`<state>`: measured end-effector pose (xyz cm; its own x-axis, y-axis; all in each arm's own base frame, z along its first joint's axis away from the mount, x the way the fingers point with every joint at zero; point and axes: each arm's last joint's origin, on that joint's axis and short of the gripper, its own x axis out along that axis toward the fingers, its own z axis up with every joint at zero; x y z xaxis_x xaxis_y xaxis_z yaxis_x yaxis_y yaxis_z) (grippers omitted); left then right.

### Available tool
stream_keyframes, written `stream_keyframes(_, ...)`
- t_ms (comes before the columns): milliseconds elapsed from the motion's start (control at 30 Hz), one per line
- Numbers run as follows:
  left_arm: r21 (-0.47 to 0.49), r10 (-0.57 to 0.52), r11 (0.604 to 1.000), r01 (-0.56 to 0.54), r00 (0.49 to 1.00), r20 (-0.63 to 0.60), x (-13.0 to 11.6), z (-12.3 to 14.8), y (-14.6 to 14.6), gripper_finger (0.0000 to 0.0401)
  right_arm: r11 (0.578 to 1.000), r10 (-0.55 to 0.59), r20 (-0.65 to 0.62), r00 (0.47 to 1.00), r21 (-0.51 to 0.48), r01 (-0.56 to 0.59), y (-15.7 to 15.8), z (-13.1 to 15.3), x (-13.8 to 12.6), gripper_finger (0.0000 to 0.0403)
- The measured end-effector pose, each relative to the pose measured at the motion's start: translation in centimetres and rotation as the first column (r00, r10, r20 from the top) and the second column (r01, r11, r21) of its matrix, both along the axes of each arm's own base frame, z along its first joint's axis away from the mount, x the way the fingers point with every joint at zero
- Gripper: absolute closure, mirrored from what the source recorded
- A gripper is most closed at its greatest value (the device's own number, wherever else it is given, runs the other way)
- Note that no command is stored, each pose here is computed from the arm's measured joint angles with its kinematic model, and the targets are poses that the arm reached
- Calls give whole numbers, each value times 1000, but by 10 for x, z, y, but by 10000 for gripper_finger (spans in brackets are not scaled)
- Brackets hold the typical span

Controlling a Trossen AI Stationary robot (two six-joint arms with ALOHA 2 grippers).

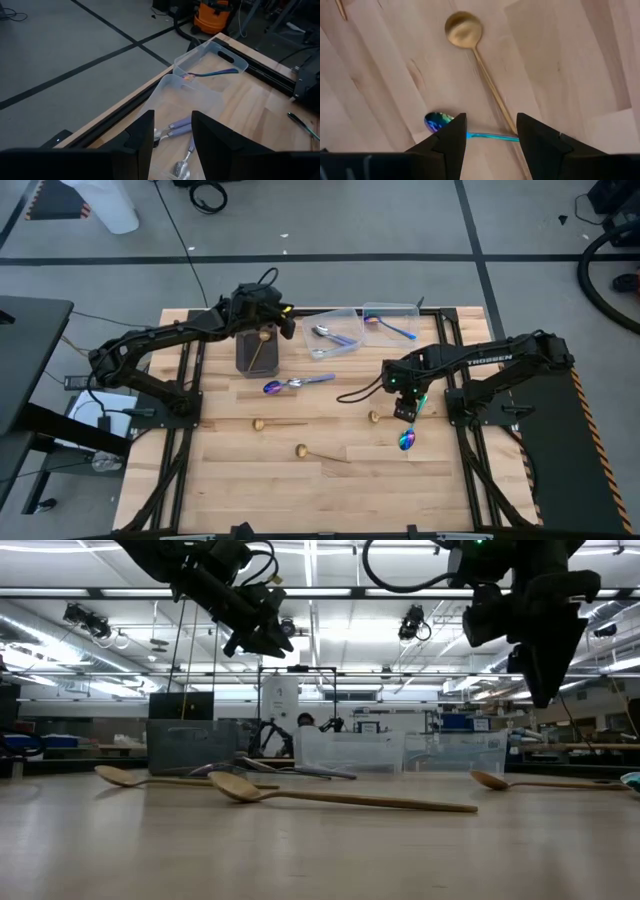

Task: Sort silverware by color (type)
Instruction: Put the purple spoon into the left transparent bin

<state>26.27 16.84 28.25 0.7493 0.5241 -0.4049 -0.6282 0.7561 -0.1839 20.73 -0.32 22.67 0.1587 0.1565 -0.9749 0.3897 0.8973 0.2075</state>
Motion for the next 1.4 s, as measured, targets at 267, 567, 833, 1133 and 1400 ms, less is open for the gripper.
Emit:
stream_keyframes(267, 6, 7, 1000, -7, 1000, -4, -2, 0, 2, 262, 996, 40, 12, 999, 84, -40, 3, 1, 0, 219)
stream_keyframes(567, 88, -94, 991, 96, 995, -33, -1, 6, -3, 262, 971, -22, -97, 995, 237, 44, 10, 1, -8, 219)
stream_keyframes(833, 44, -309, 949, 312, 949, -58, 15, 3, -41, 262, 969, 138, -146, 980, 226, -102, 30, 1, -16, 219)
stream_keyframes(1133, -294, -501, 816, 497, 863, 70, 25, -5, -84, 262, 962, 261, -165, 951, 126, -242, 50, 0, -22, 226)
stream_keyframes(1400, -484, -550, 743, 461, 834, -49, 23, -20, -127, 262, 951, 276, -112, 955, -113, -288, 49, -1, -17, 233)
